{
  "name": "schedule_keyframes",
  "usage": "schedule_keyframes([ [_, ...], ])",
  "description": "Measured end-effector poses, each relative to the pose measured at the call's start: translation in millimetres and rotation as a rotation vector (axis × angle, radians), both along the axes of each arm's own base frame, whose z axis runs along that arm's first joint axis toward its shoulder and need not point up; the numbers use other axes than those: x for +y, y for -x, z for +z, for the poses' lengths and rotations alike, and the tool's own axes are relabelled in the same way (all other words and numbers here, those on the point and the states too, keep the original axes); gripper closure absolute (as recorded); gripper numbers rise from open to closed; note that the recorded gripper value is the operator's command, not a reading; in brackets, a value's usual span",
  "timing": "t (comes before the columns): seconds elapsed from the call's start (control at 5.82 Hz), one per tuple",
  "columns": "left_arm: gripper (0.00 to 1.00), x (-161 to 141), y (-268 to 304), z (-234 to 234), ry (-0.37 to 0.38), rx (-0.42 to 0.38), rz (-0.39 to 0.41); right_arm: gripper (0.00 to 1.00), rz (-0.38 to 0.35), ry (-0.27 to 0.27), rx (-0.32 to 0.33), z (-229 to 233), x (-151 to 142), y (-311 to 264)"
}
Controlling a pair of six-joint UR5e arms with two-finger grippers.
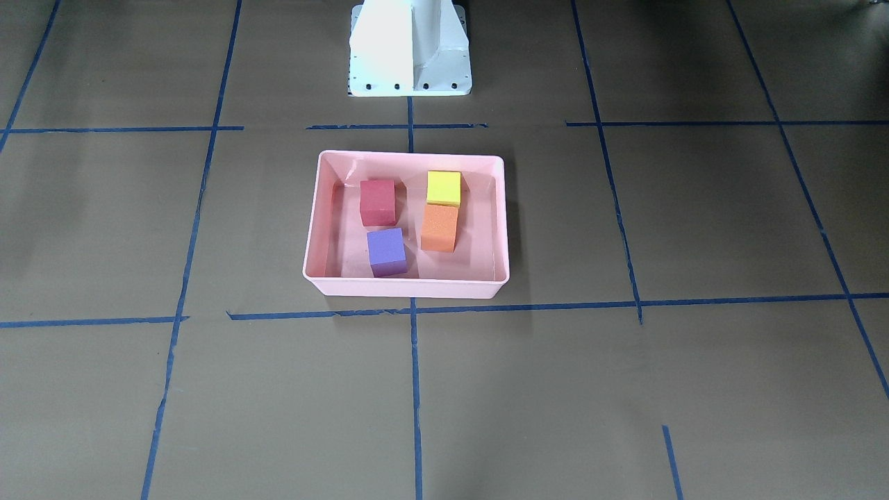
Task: Place blocks into pink bin with both arms
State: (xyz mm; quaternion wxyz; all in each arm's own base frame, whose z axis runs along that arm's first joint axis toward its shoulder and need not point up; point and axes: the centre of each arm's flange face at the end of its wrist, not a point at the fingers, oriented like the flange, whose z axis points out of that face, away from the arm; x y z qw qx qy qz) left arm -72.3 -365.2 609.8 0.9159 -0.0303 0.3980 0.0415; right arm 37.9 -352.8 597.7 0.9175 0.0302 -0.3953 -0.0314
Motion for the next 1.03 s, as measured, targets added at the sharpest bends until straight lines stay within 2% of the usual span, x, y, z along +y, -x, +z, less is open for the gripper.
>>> schedule_keyframes([
  [0.34, 0.00, -2.0, 0.2, -3.6, -0.013, -0.002, 0.002, 0.00, 0.002, 0.002, 0.005, 0.6, -1.7, 0.0],
  [0.69, 0.00, -0.7, 0.5, -6.0, -0.068, -0.005, 0.001, 0.00, 0.000, 0.000, 0.013, 1.8, -1.0, -0.5],
  [1.03, 0.00, 0.5, 0.6, -6.6, -0.078, -0.005, -0.005, 0.00, -0.005, -0.001, 0.024, 4.4, -0.1, -1.3],
])
